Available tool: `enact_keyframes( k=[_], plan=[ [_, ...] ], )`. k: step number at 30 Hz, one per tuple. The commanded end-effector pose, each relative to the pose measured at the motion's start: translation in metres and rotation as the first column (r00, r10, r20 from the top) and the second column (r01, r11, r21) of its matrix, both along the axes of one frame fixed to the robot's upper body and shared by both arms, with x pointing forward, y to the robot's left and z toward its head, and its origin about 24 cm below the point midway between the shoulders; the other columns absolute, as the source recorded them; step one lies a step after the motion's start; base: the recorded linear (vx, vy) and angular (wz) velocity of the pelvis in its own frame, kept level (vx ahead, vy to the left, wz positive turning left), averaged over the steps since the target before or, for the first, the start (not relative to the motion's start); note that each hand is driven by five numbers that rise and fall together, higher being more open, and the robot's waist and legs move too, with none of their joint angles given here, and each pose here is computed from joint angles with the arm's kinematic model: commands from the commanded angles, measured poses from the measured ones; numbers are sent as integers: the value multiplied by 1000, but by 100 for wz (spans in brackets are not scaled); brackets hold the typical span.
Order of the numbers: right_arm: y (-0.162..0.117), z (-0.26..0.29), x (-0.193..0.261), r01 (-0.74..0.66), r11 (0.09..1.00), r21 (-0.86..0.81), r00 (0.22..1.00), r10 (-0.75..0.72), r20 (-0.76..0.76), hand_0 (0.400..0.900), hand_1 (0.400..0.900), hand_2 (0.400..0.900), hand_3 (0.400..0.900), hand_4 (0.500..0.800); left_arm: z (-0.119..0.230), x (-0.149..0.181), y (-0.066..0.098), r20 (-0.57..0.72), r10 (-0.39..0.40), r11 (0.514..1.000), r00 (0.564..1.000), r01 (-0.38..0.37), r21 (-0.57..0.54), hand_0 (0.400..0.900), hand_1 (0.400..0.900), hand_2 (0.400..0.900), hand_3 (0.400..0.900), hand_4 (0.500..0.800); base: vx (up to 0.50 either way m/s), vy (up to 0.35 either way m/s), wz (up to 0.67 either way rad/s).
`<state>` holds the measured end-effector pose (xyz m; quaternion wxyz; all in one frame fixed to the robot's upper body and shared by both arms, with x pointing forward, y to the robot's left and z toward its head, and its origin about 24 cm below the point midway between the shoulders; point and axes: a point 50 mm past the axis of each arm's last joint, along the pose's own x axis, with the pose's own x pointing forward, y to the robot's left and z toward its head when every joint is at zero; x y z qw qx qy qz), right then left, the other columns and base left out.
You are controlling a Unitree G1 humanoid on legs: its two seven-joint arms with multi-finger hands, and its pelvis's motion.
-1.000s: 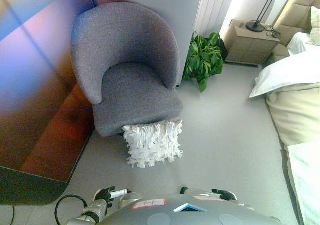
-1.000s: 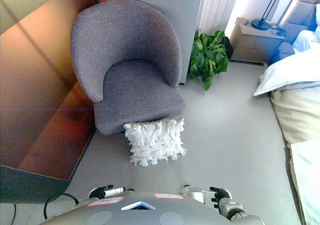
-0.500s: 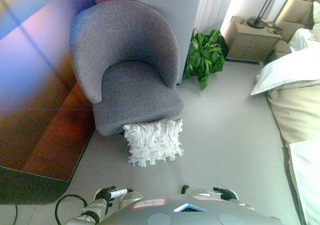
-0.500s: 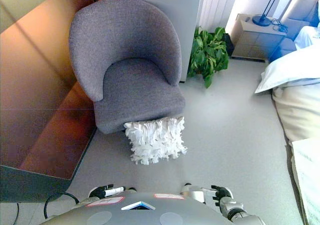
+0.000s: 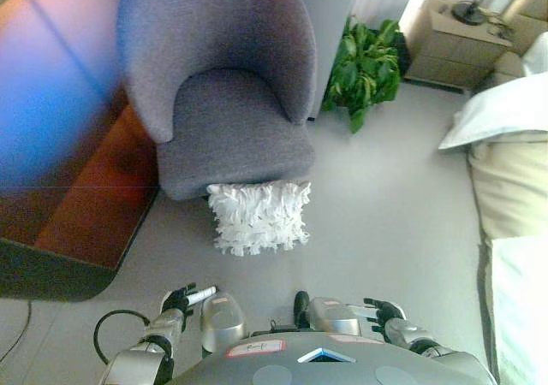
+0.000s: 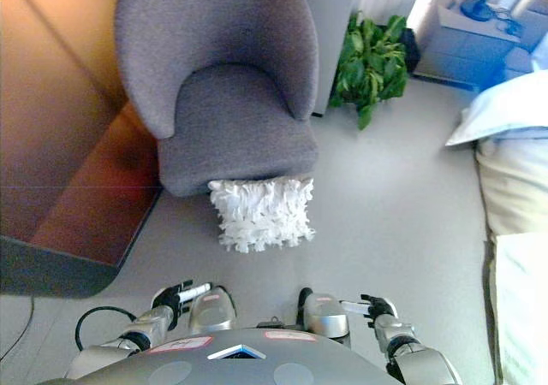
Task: Pick up the pillow and put it on the sofa.
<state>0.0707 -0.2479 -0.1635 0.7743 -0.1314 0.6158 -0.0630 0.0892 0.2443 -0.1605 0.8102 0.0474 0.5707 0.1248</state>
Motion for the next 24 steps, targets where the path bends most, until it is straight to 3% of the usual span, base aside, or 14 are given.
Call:
enact_keyframes(
  k=[1, 5, 9, 17, 19, 24],
  plan=[
    [-12, 5, 7, 13, 1000, -21, 997, -11, 70, 900, 900, 900, 900, 800, -1, -30, 14, -75, 7, 999, 997, -3, 44, 900, 900, 900, 900, 800, 543, 122, -9],
    [-11, 5, 4, 40, 999, 10, 994, -40, 106, 900, 900, 900, 900, 800, -3, -36, 13, -93, 6, 998, 996, -1, 57, 900, 900, 900, 900, 800, 488, 167, -14],
    [-6, 5, 10, 76, 996, 41, 987, -81, 138, 900, 900, 900, 900, 800, 3, -22, 24, -56, 3, 995, 998, 2, 98, 900, 900, 900, 900, 800, 485, 178, -6],
    [-3, 17, 52, 75, 996, 51, 952, -86, 292, 900, 900, 900, 900, 800, 19, 18, 42, 15, -171, 971, 985, 166, 173, 900, 900, 900, 900, 800, 416, 145, 25],
    [-3, 23, 66, 54, 997, 54, 935, -69, 349, 900, 900, 900, 900, 800, 25, 30, 48, 37, -162, 970, 986, 153, 190, 900, 900, 900, 900, 800, 282, -178, 15],
    [7, 39, 107, -99, 995, 9, 889, 84, 450, 900, 900, 900, 900, 800, 39, 68, 47, 176, -72, 979, 982, 36, 203, 900, 900, 900, 900, 800, 51, -430, 17]
  ],
)
